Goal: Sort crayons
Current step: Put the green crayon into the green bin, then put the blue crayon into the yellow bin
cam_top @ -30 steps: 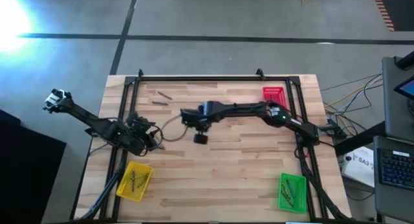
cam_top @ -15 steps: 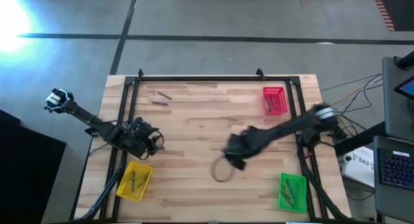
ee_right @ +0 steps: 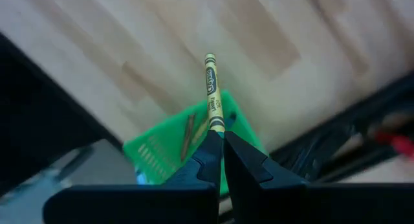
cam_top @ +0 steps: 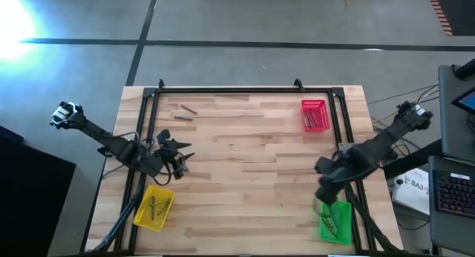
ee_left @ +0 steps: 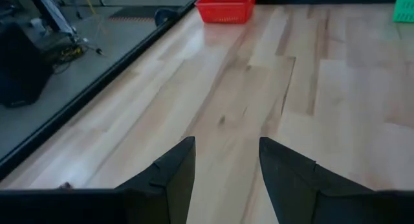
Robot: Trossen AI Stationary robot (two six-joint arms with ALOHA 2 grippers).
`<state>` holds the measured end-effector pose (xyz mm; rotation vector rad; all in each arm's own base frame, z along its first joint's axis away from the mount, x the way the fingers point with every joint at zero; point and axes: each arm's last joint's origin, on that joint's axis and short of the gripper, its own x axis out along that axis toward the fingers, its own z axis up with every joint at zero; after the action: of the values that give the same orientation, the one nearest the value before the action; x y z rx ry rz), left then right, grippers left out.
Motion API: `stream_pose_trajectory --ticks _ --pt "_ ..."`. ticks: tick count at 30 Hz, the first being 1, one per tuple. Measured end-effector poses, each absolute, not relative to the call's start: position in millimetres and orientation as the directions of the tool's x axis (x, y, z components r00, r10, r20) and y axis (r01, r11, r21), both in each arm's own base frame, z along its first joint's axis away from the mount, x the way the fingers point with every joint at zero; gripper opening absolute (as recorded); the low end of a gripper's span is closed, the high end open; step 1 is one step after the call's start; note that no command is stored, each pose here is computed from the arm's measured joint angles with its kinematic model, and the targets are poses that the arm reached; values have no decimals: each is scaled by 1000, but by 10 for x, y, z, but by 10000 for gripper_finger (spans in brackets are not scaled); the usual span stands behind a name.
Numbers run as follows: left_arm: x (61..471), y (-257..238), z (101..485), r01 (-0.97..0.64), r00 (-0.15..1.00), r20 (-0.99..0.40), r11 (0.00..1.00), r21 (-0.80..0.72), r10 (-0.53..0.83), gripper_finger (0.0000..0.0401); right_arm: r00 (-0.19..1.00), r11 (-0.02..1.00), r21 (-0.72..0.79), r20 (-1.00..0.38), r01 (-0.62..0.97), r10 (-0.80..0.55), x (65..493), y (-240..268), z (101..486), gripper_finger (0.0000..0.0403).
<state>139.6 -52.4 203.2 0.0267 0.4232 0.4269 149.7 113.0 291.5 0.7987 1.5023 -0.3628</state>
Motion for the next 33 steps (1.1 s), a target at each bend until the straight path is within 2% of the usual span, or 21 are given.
stream_pose_trajectory --ticks 4,9,14,22,26,30,33 --pt "1397 -519 2038 -417 820 -374 900 126 433 155 75 651 258 -952 714 296 1260 1217 2965 8" --pt "1397 -514 1955 -449 801 -384 885 120 459 155 -2 636 206 -951 743 310 1081 1470 2903 8" --pt "1411 -517 1848 -475 774 -401 868 145 491 155 -58 674 136 -965 726 257 1075 1722 2739 9" --pt "1434 -519 1797 -550 747 -390 830 95 539 155 -90 690 83 -973 719 211 1221 1965 2487 14" --pt "1435 -520 1795 -558 746 -390 826 75 539 155 -108 700 52 -977 712 183 1260 2024 2394 45" --pt "1435 -519 1795 -559 746 -391 826 72 539 155 -125 727 25 -980 687 152 1290 2068 2309 99" --pt "1436 -520 1794 -559 745 -391 826 74 540 155 -94 752 32 -988 659 125 1314 2062 2293 142"
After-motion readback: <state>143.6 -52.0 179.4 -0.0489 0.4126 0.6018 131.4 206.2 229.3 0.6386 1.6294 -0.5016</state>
